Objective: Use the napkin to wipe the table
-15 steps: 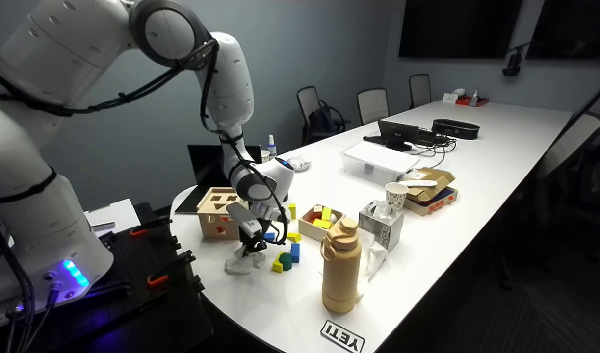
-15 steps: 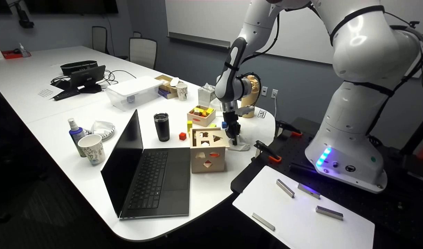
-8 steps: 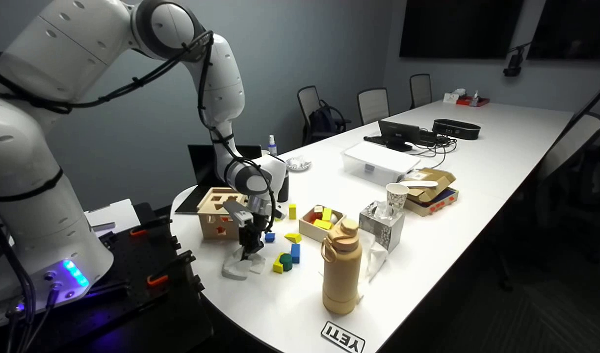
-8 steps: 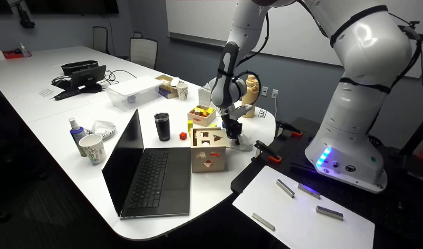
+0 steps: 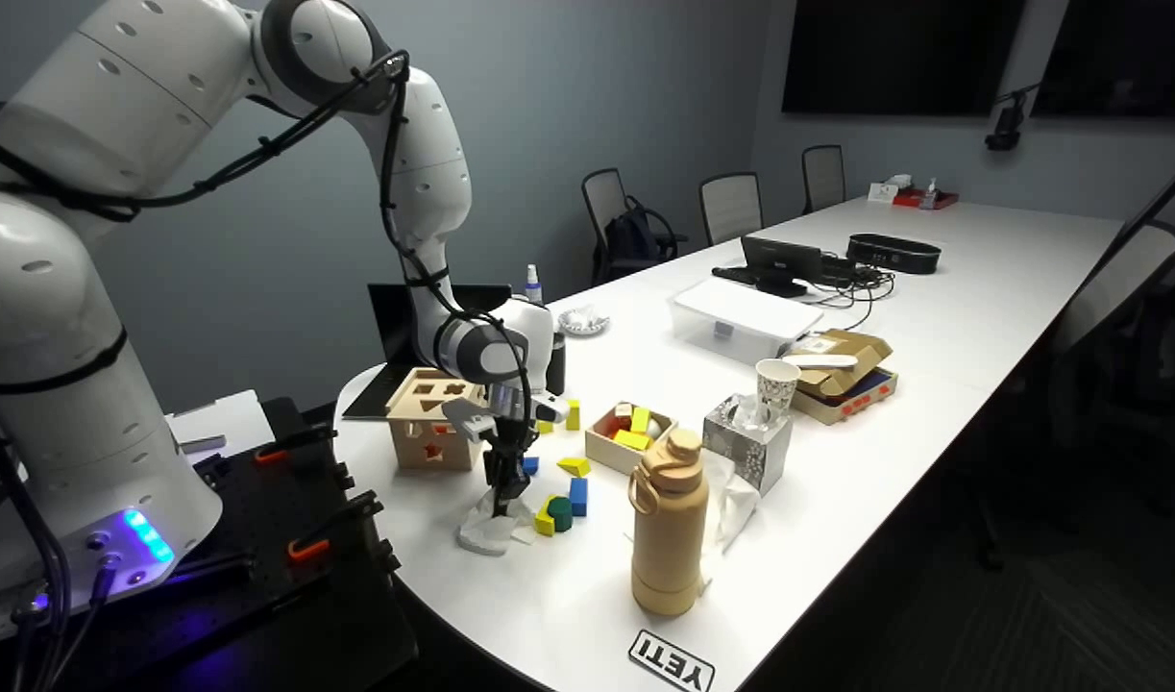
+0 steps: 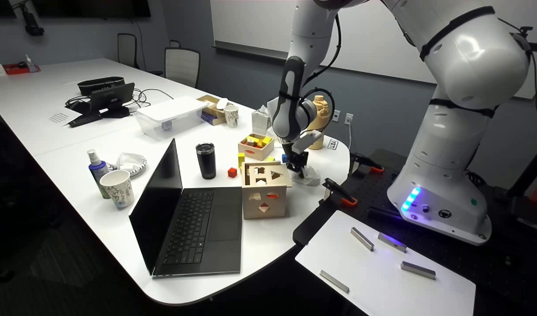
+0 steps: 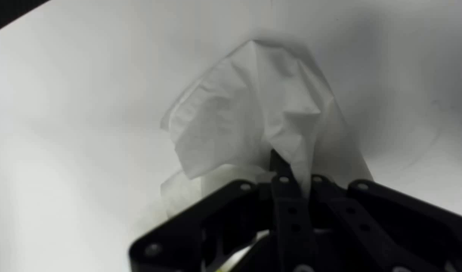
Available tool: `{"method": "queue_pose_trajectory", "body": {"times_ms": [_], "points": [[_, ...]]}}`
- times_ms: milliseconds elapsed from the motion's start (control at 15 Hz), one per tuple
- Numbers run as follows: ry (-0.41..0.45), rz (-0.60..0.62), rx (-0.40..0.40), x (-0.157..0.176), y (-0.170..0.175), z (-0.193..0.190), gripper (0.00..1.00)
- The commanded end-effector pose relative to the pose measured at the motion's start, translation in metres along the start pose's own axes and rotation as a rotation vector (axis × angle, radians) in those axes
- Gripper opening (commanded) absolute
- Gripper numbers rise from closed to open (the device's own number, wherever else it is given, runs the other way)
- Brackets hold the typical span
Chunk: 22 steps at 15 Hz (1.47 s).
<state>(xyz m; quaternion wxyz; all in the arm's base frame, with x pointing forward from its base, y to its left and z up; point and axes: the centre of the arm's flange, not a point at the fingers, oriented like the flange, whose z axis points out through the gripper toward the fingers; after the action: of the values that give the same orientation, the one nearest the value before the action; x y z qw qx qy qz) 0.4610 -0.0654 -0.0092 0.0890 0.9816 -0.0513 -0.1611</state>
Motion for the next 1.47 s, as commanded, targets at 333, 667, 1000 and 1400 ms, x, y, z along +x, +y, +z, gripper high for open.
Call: {"method": "queue_pose_trajectory", "body": {"times_ms": [333, 667, 1000, 1400], "points": [[0.244, -0.075, 0.121, 0.011, 0.002, 0.009, 0.01], [0.293, -0.222, 0.283, 0.017, 0.000, 0.001, 0.01], [0.195, -0.286, 0.327, 0.018, 0.001, 0.000, 0.01], [0.040, -0.206, 0.137, 0.030, -0.001, -0.005, 0.01]]}}
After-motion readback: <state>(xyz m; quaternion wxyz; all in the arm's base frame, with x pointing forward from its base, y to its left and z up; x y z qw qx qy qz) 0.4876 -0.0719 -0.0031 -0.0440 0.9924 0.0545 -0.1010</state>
